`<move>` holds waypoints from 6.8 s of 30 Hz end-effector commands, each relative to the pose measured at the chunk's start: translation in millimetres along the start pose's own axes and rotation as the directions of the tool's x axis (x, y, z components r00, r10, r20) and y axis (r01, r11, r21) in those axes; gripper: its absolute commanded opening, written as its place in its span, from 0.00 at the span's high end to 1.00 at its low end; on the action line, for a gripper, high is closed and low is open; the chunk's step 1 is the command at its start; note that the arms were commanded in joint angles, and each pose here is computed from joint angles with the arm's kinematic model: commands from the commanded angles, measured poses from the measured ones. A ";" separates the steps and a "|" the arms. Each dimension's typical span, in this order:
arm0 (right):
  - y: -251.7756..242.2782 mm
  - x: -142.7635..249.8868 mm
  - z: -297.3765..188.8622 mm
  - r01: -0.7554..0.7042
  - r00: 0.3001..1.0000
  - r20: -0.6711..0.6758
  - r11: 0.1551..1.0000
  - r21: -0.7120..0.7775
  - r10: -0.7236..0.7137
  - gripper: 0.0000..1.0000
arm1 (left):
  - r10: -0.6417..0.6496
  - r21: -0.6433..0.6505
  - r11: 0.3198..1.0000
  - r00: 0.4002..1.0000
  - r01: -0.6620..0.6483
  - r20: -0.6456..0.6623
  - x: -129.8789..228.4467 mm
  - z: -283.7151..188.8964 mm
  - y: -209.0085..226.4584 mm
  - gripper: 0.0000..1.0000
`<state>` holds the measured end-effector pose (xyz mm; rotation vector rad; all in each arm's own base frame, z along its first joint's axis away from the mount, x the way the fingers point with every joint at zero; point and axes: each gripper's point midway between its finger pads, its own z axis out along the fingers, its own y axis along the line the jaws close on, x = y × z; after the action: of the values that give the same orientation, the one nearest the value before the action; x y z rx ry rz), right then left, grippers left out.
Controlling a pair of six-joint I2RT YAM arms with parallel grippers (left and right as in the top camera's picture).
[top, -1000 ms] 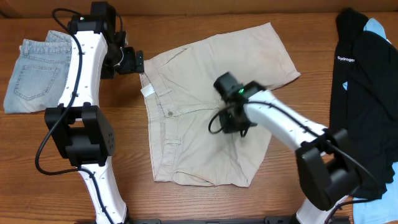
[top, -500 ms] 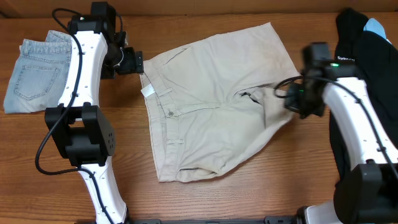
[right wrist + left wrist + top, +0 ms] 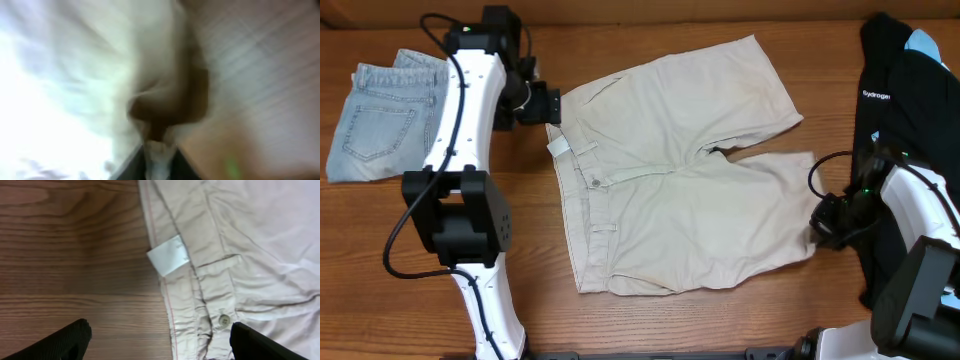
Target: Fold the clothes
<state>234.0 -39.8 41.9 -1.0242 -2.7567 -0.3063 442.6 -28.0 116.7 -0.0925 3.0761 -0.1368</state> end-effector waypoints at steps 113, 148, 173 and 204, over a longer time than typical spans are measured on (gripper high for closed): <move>58.9 78.0 4.4 0.087 0.990 0.117 0.995 -0.055 -0.080 0.17 | -0.813 -0.133 0.559 0.572 0.819 0.110 228.7 117.1 37.4 0.96; 71.7 49.0 -23.8 0.139 0.957 0.272 0.984 -0.115 -0.104 0.96 | -0.609 -0.214 0.743 0.773 0.634 0.178 166.5 -13.8 36.4 0.96; 108.8 -14.1 -200.0 0.388 0.752 0.615 0.913 -0.124 -0.237 0.96 | -0.652 -0.194 0.667 0.689 0.720 0.316 202.7 -110.1 52.6 0.96; 289.6 -137.1 -70.4 0.638 0.579 0.735 0.757 -0.138 -0.354 0.48 | -0.603 -0.158 0.551 0.522 0.820 0.604 42.3 1.6 129.3 0.13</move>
<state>516.2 93.6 116.9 -0.2766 -3.6938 -0.8736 405.1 42.7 94.3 -1.1800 2.3706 0.2782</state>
